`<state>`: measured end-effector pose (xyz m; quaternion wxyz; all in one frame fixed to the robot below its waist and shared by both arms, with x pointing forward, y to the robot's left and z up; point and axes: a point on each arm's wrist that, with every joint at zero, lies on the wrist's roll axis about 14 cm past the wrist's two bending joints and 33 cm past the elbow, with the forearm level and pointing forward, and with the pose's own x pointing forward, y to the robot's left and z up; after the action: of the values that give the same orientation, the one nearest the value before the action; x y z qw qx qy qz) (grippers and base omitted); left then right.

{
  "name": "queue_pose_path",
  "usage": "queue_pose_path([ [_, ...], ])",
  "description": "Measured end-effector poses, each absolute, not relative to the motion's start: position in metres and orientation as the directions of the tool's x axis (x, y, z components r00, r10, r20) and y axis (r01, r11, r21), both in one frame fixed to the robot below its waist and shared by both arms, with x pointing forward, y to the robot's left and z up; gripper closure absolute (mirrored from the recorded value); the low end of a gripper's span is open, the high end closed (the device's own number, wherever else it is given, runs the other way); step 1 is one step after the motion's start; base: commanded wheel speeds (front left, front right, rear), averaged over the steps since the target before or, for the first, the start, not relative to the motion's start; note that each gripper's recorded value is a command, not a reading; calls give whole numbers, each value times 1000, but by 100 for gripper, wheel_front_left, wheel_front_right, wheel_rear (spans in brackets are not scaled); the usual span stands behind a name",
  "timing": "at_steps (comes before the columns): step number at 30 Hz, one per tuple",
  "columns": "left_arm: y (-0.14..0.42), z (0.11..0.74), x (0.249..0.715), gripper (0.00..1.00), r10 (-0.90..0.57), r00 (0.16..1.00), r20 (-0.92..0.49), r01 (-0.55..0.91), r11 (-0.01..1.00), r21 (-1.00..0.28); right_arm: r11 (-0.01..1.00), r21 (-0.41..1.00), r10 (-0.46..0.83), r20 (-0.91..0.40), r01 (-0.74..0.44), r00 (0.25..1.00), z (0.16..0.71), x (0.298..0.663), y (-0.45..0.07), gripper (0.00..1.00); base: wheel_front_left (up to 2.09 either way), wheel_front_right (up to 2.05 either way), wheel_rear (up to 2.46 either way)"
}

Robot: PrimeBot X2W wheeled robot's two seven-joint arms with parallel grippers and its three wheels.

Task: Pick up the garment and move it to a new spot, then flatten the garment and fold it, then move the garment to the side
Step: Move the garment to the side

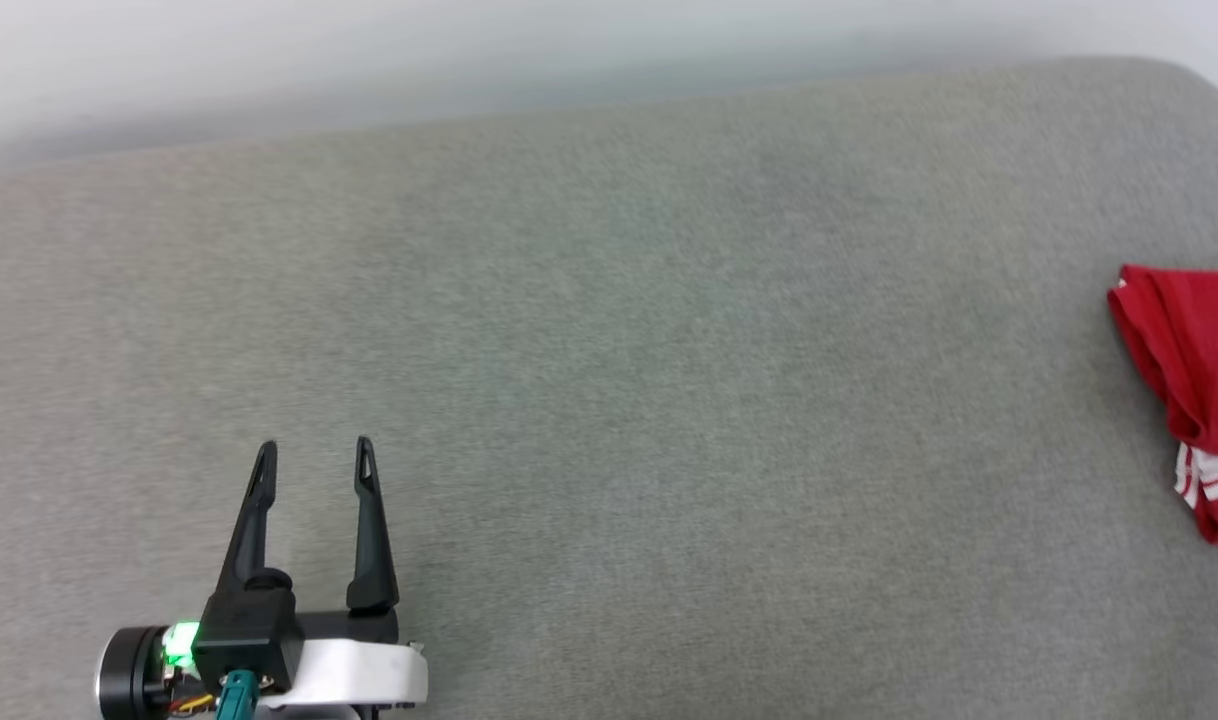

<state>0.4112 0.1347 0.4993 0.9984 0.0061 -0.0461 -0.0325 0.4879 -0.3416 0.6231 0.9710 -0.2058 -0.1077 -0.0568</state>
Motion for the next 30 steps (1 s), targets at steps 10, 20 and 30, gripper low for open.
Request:
queue_pose_path([
  [10,157,512,382,0,-8,994,108,6,1000,24,985,-169,68,327,-13,943,608,448,-234,0,0,0,0],
  [20,165,517,358,0,15,993,118,-17,1000,22,999,8,46,205,-49,978,549,394,-204,0,0,0,0],
  [30,168,514,338,0,22,994,109,-25,999,27,996,74,42,173,-55,984,534,352,-189,0,0,0,0],
])
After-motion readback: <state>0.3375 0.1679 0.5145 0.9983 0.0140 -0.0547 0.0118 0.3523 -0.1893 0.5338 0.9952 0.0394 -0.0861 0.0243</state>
